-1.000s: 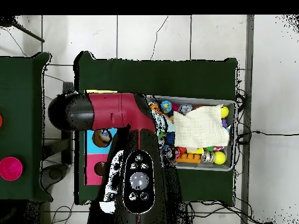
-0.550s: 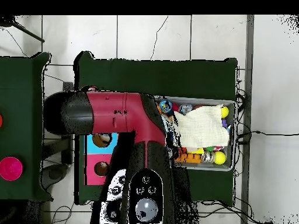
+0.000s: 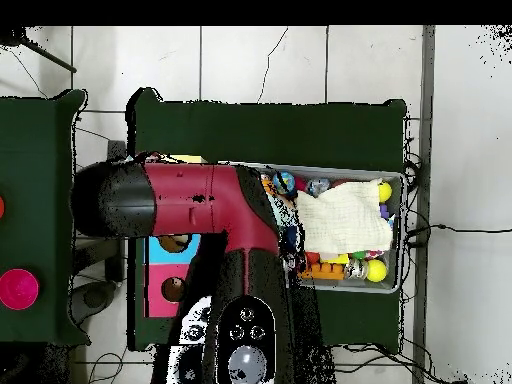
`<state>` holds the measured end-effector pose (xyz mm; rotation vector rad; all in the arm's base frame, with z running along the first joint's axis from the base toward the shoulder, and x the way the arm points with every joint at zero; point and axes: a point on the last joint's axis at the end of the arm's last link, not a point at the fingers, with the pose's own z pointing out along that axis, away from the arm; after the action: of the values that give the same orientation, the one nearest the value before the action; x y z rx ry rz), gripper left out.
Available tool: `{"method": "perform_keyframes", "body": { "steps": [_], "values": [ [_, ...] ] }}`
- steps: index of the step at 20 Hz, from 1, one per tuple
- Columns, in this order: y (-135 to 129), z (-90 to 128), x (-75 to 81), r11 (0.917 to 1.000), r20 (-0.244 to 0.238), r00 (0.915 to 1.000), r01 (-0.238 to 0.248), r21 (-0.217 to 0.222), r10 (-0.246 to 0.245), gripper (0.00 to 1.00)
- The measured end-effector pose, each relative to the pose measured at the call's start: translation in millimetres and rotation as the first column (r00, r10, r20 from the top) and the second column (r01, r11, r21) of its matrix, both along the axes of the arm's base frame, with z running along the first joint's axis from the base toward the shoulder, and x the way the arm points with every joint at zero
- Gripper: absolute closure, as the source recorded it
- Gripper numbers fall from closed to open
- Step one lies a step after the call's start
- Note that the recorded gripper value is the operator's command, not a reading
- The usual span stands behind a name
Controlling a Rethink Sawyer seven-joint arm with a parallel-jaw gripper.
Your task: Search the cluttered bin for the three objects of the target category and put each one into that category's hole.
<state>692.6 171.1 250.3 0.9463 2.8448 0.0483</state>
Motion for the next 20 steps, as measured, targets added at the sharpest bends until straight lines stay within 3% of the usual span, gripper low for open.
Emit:
{"method": "perform_keyframes", "body": {
  "steps": [5, 14, 18, 20],
  "values": [
    [16, -22, -20.6, 0.9998, -0.041, 0.9992, -0.004, 0.018, 0.004, 1.0],
    [49, -61, -56.4, 0.9984, -0.072, 0.9958, -0.056, 0.0, 0.056, 1.0],
    [63, -75, -76.3, 0.9969, -0.111, 0.9909, -0.078, -0.005, 0.077, 1.0],
    [66, -80, -78.1, 0.9971, -0.121, 0.9898, -0.076, 0.0, 0.075, 1.0]
  ]
}}
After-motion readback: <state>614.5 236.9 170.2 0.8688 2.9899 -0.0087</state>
